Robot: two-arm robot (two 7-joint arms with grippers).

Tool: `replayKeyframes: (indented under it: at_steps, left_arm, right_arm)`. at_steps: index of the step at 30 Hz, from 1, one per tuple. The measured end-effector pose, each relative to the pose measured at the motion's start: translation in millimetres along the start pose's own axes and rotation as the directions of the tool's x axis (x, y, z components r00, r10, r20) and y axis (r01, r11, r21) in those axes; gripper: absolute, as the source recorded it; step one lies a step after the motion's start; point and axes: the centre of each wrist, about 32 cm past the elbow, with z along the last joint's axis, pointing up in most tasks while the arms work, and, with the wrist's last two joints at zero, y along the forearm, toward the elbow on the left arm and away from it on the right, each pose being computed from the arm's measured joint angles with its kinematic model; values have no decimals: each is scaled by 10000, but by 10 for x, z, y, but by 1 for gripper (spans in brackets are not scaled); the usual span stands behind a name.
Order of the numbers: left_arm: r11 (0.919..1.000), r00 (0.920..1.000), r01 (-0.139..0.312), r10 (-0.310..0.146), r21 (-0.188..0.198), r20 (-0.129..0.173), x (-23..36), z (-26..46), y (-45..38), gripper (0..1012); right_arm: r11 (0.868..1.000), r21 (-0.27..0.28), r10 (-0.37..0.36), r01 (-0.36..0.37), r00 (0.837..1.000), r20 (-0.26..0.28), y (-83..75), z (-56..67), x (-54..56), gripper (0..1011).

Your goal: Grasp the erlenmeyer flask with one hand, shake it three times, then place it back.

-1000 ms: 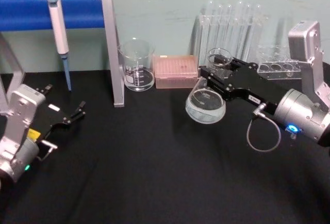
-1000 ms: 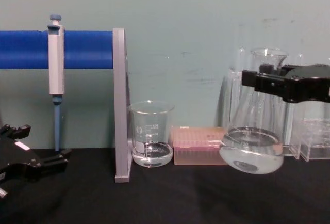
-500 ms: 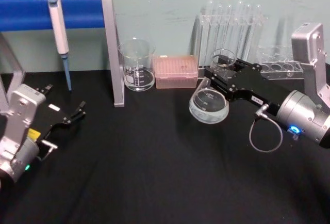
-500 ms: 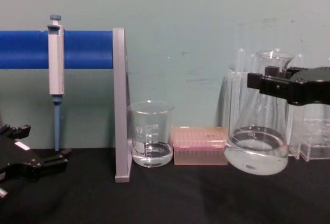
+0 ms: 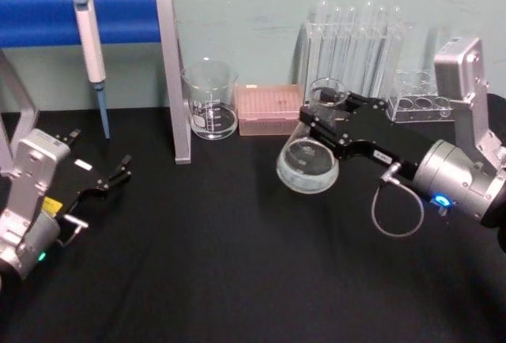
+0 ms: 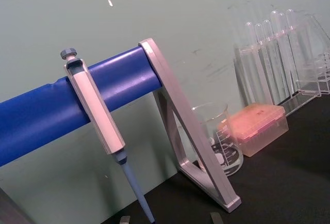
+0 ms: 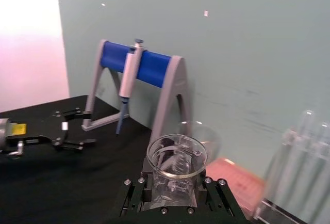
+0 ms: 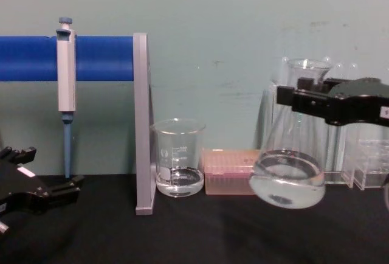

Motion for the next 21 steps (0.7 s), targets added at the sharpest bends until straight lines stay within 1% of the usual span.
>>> replayKeyframes:
  at_steps: [5,6,8,12,15,18,21]
  left_arm:
    - [10000,10000,0,0,0,0,0,0,0,1001]
    - [10000,10000,0,0,0,1,0,0,0,1001]
    - [10000,10000,0,0,0,0,0,0,0,1001]
    - [10000,10000,0,0,0,0,0,0,0,1001]
    - [10000,10000,0,0,0,0,0,0,0,1001]
    - [10000,10000,-1,1,-1,0,0,0,0,1001]
    - [10000,10000,0,0,0,0,0,0,0,1001]
  right_arm:
    - [9986,73,532,-532,9986,2,57,11,-64,458]
    - [9986,73,532,-532,9986,2,57,11,-64,458]
    - [9958,124,906,-905,9959,-9,93,19,-107,458]
    - [9932,151,1156,-1155,9933,-12,118,22,-137,458]
    - [9847,225,1727,-1726,9850,-21,180,23,-210,458]
    - [9793,258,2009,-2008,9796,-25,207,27,-243,458]
    - [9700,285,2415,-2413,9704,-34,235,25,-284,458]
